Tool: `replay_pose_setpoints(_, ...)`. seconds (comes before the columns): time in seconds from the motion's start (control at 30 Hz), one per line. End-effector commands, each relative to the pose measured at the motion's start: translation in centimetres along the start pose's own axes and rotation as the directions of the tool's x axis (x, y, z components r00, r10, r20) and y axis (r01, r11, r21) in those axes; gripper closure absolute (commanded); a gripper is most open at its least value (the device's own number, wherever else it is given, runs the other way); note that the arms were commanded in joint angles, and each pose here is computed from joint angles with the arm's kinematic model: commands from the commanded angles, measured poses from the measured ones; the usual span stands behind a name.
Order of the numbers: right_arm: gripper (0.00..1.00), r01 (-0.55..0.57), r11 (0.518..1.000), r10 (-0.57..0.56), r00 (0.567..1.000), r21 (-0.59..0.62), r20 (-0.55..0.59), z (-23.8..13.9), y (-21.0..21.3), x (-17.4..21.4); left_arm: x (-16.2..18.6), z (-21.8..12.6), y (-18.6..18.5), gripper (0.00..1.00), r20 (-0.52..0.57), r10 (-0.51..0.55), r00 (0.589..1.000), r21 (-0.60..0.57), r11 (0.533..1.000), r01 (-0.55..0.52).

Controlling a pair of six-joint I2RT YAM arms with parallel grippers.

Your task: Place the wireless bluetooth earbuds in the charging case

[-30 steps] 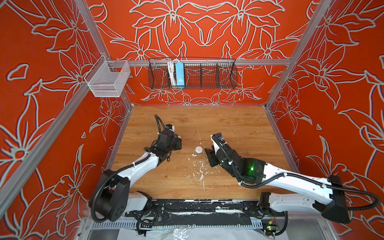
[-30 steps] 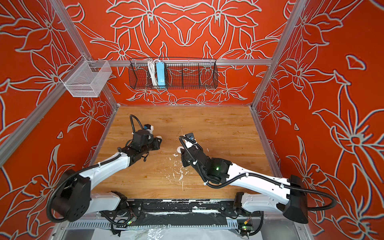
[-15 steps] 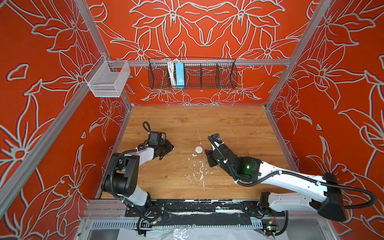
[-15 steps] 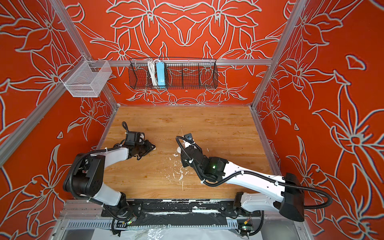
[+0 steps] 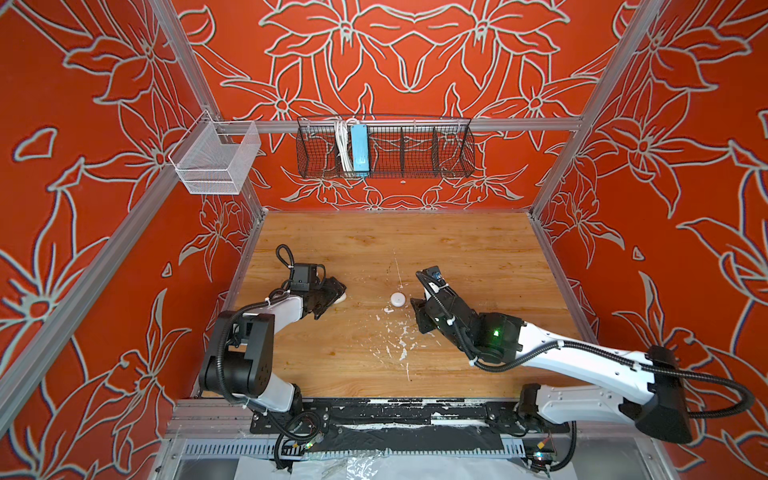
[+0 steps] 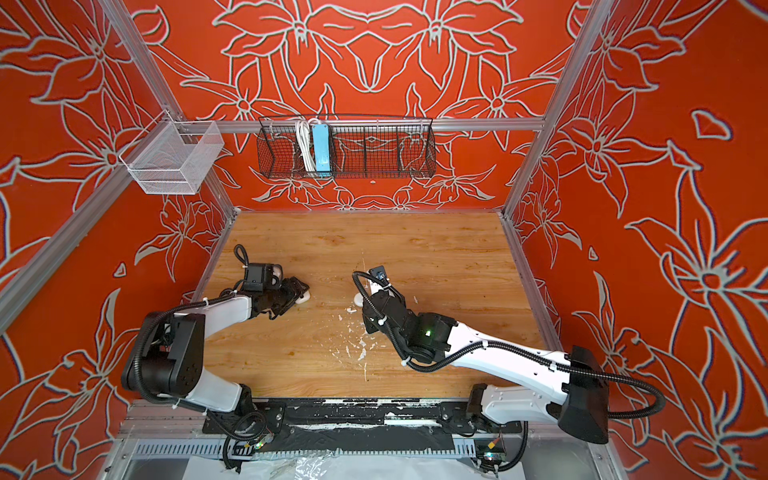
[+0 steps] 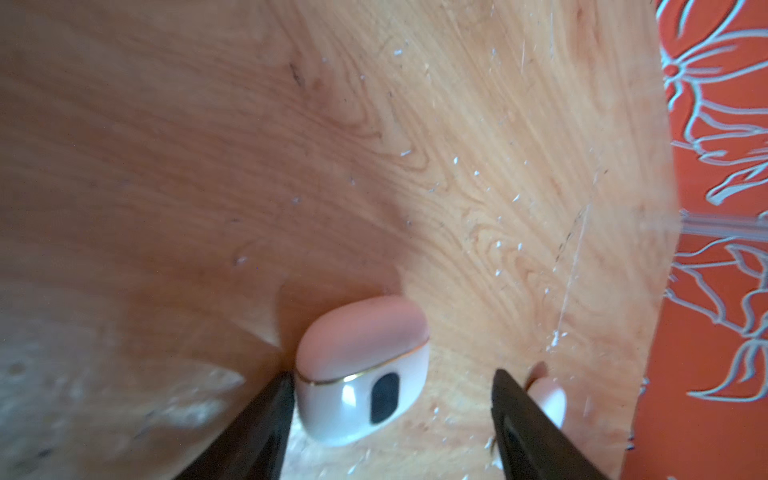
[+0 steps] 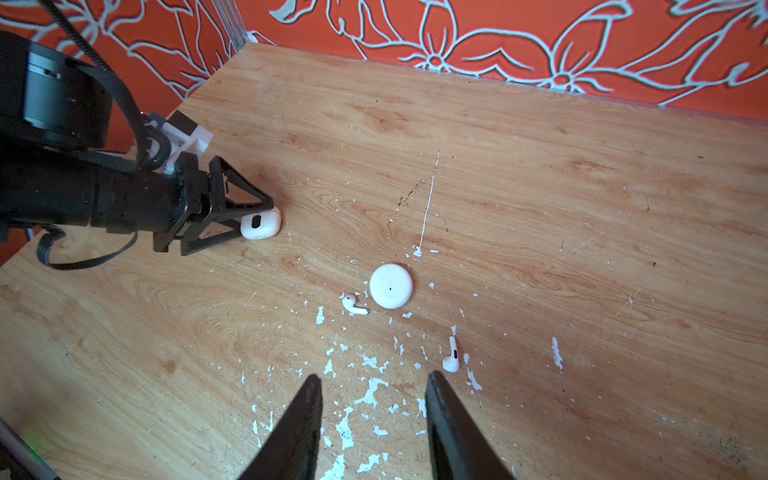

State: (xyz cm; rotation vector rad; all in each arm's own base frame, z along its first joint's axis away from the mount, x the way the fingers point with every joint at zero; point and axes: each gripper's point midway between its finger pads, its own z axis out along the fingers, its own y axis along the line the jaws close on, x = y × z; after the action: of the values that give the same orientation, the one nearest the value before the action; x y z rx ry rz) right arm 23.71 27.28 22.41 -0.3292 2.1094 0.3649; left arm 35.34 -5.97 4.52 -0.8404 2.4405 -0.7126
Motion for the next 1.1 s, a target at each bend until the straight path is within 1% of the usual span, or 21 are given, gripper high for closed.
replay_pose_setpoints(0.0,0.57,-0.035,0.999,0.035,0.999,0.013,0.010,-0.1,-0.1,-1.0,-0.2,-1.5,1.2,0.16,0.029,0.012,1.000,-0.084,0.996,-0.009)
replay_pose_setpoints(0.13,0.57,-0.058,0.998,0.057,0.998,0.028,0.006,0.0,-0.5,-0.8,-1.6,-3.9,0.4,0.10,0.103,0.046,0.994,-0.107,0.994,-0.035)
replay_pose_setpoints(0.17,0.57,-0.070,0.997,0.070,0.998,0.038,0.006,0.0,-0.7,-0.8,-2.0,-4.8,0.1,0.09,0.131,0.043,0.991,-0.110,0.993,-0.028)
replay_pose_setpoints(0.2,0.57,-0.082,0.995,0.082,0.997,0.051,0.006,0.1,-1.0,-0.7,-2.4,-5.8,0.0,0.07,0.160,0.016,0.987,-0.118,0.993,0.003)
replay_pose_setpoints(0.23,0.56,-0.097,0.993,0.097,0.995,0.061,0.005,0.2,-1.3,-0.5,-2.6,-6.7,-0.4,0.03,0.179,0.006,0.984,-0.109,0.994,0.013)
replay_pose_setpoints(0.33,0.56,-0.169,0.982,0.170,0.985,0.083,-0.003,0.7,-2.2,-0.1,-2.5,-8.8,-3.6,0.03,0.232,0.040,0.972,0.065,0.996,-0.056)
replay_pose_setpoints(0.4,0.56,-0.243,0.967,0.246,0.969,0.080,-0.026,1.5,-2.7,0.7,-1.6,-10.0,-5.6,0.02,0.273,0.080,0.959,0.220,0.965,-0.143)
replay_pose_setpoints(0.47,0.57,-0.315,0.947,0.319,0.947,0.069,-0.050,2.5,-2.8,1.5,-1.1,-10.9,-6.2,0.00,0.309,0.073,0.948,0.286,0.944,-0.166)
replay_pose_setpoints(0.5,0.58,-0.349,0.935,0.353,0.933,0.066,-0.063,3.0,-2.8,2.0,-1.0,-11.2,-6.4,0.00,0.313,0.078,0.946,0.296,0.939,-0.176)
replay_pose_setpoints(0.53,0.58,-0.377,0.924,0.382,0.921,0.068,-0.075,3.5,-2.9,2.6,-1.0,-11.4,-6.8,0.01,0.305,0.088,0.948,0.301,0.936,-0.184)
replay_pose_setpoints(0.6,0.60,-0.452,0.889,0.457,0.883,0.073,-0.106,4.7,-3.1,3.8,-0.8,-11.8,-8.2,0.02,0.260,0.114,0.959,0.327,0.924,-0.198)
replay_pose_setpoints(0.67,0.66,-0.506,0.860,0.510,0.848,0.063,-0.148,5.7,-3.1,4.4,-0.2,-10.6,-8.9,0.04,0.165,0.105,0.981,0.357,0.920,-0.159)
replay_pose_setpoints(0.7,0.67,-0.509,0.859,0.510,0.845,0.050,-0.161,6.1,-2.9,4.4,0.3,-10.1,-9.2,0.05,0.122,0.096,0.988,0.375,0.917,-0.136)
replay_pose_setpoints(0.73,0.67,-0.499,0.865,0.499,0.851,0.049,-0.163,6.4,-3.0,4.2,0.9,-9.6,-9.5,0.08,0.092,0.101,0.991,0.392,0.911,-0.129)
replay_pose_setpoints(0.77,0.67,-0.484,0.872,0.489,0.857,0.070,-0.163,6.7,-3.4,4.1,1.6,-9.2,-9.9,0.11,0.066,0.122,0.990,0.405,0.904,-0.138)
replay_pose_setpoints(0.83,0.67,-0.481,0.872,0.490,0.851,0.093,-0.190,7.8,-4.1,4.4,3.0,-8.2,-9.9,0.11,0.052,0.183,0.982,0.374,0.908,-0.190)
replay_pose_setpoints(0.87,0.68,-0.487,0.870,0.493,0.843,0.085,-0.215,8.5,-4.0,4.5,3.6,-7.7,-9.9,0.11,0.056,0.213,0.975,0.351,0.910,-0.219)
replay_pose_setpoints(0.9,0.68,-0.479,0.875,0.482,0.845,0.073,-0.230,9.3,-3.8,4.4,4.1,-7.3,-10.0,0.11,0.054,0.233,0.971,0.351,0.906,-0.237)
replay_pose_setpoints(1.0,0.67,-0.417,0.904,0.426,0.863,0.094,-0.272,11.8,-3.7,4.2,5.8,-6.3,-11.1,0.11,0.012,0.274,0.962,0.374,0.891,-0.258)
replay_pose_setpoints(1.07,0.68,-0.399,0.911,0.410,0.850,0.105,-0.332,13.7,-3.5,4.3,6.8,-5.4,-11.4,0.11,-0.014,0.300,0.954,0.369,0.888,-0.273)
